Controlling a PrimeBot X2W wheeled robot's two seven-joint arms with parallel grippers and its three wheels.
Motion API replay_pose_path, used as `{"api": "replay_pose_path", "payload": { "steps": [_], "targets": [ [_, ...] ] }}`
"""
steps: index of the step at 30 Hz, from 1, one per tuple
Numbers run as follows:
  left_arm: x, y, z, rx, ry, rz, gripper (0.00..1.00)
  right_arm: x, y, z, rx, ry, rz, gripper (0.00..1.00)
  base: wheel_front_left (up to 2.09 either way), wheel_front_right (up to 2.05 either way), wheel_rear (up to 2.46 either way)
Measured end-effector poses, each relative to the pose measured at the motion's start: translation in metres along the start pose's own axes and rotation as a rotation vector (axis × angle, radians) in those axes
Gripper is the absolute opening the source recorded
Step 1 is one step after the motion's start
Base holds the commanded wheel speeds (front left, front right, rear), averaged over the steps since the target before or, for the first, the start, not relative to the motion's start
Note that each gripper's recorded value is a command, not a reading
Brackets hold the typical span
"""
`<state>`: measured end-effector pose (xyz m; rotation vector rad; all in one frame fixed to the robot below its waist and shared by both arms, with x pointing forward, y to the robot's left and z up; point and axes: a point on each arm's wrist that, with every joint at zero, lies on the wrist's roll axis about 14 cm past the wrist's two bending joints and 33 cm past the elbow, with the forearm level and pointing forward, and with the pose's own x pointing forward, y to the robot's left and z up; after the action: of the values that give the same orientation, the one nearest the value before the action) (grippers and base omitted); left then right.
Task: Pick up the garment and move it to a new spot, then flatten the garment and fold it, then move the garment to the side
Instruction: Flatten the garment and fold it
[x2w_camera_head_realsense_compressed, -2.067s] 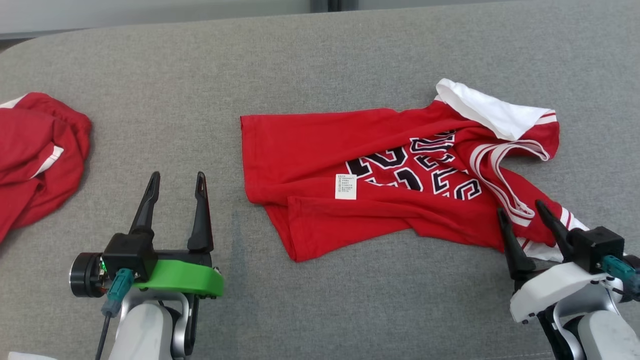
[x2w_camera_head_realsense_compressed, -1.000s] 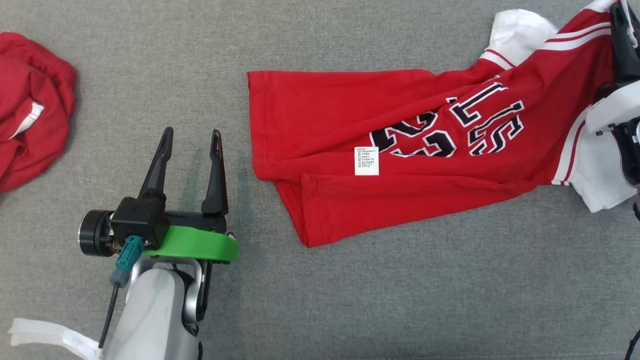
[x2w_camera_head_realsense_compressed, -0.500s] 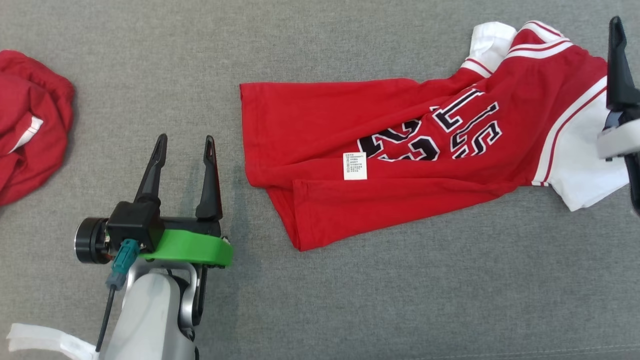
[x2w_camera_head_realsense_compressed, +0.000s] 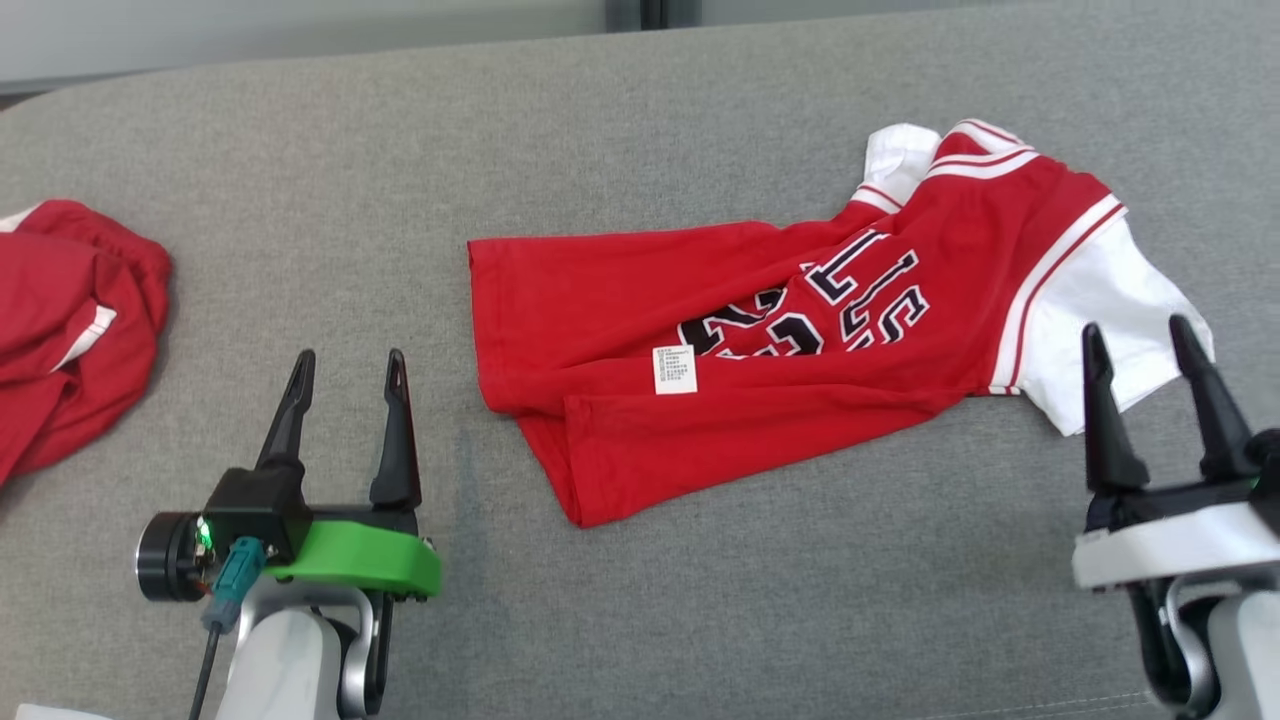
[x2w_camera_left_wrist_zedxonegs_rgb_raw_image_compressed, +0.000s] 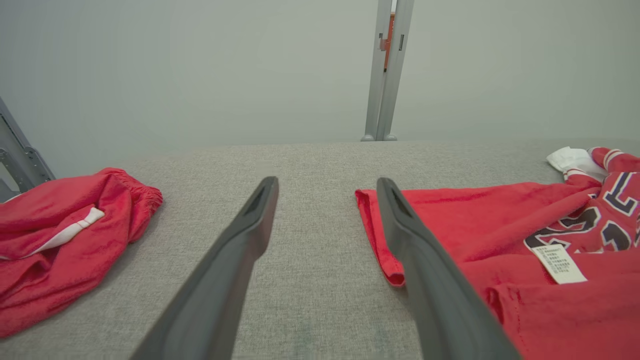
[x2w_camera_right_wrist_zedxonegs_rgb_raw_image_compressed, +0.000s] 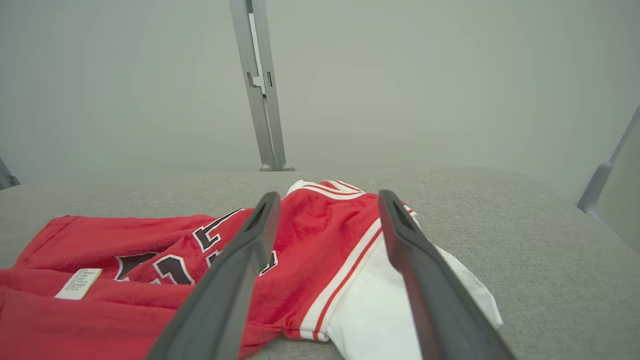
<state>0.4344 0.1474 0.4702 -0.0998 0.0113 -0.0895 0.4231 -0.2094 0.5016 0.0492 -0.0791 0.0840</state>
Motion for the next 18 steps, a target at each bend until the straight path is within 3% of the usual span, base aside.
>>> {"api": "replay_pose_path", "payload": {
  "steps": [7, 18],
  "targets": [
    [-0.012, -0.003, 0.004, -0.001, -0.003, -0.008, 1.0, -0.025, 0.009, 0.007, 0.013, 0.015, -0.004, 1.0, 0.0, 0.0, 0.0],
    [-0.015, -0.003, 0.007, 0.0, -0.01, -0.005, 1.0, -0.027, 0.014, 0.016, 0.009, 0.006, 0.007, 1.0, 0.0, 0.0, 0.0]
  ]
}}
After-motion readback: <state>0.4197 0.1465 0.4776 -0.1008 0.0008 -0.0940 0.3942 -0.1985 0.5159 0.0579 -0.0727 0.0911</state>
